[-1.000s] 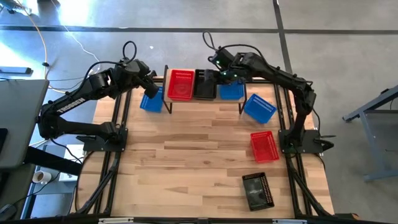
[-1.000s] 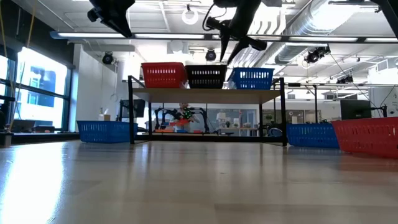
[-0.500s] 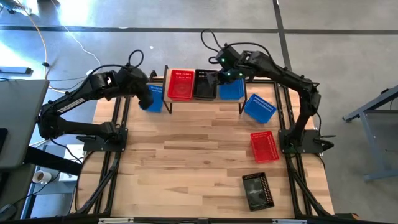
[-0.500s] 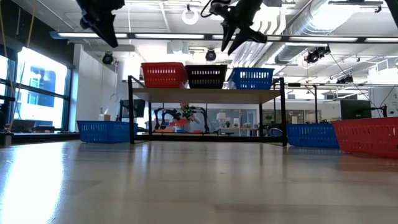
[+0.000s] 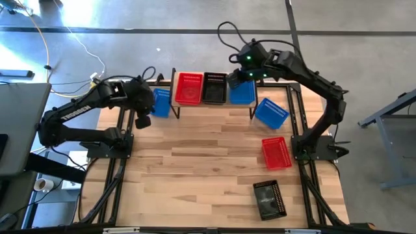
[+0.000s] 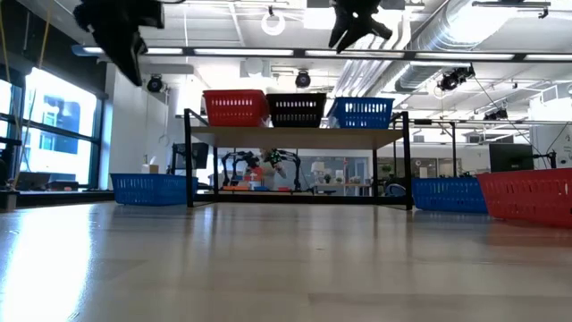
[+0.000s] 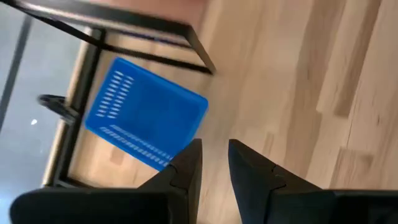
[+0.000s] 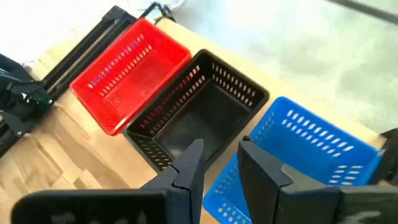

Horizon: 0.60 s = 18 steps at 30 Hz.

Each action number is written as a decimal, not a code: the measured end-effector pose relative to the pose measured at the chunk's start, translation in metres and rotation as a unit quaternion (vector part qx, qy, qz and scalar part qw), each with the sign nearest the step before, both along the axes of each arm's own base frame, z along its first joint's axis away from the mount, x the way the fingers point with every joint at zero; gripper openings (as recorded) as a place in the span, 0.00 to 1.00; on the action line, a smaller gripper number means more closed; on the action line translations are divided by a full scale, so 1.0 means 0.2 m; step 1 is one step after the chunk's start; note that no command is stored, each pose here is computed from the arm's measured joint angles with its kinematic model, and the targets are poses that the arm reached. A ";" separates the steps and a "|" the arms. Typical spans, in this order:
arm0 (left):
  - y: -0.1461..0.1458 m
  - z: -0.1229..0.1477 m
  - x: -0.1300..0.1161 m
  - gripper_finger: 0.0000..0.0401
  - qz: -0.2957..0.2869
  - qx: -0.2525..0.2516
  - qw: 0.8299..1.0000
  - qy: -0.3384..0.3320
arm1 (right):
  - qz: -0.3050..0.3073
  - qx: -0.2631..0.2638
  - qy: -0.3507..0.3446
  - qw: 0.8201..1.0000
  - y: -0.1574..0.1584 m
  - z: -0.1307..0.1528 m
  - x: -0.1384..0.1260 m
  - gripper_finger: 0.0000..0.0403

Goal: Stack baskets on shelf by color
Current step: Stack the left blue bin on top of the blue bin on the shelf

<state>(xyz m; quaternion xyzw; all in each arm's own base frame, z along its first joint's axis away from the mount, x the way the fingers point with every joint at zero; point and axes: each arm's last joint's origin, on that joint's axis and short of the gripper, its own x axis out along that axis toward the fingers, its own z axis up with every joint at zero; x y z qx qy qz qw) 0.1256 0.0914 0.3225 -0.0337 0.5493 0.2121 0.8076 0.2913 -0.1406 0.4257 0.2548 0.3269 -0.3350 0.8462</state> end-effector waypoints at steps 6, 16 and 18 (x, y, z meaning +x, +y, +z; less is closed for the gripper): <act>-0.01 -0.15 -0.02 0.17 -0.011 -0.021 0.999 0.026 | 0.004 -0.030 -0.006 1.000 0.03 0.06 -0.06 0.21; -0.02 -0.31 -0.02 0.17 0.022 -0.047 0.997 0.049 | 0.022 -0.045 0.003 0.999 0.04 0.07 -0.07 0.21; -0.02 -0.33 -0.03 0.18 0.030 -0.054 0.997 0.052 | 0.022 -0.044 0.004 0.999 0.04 0.07 -0.07 0.21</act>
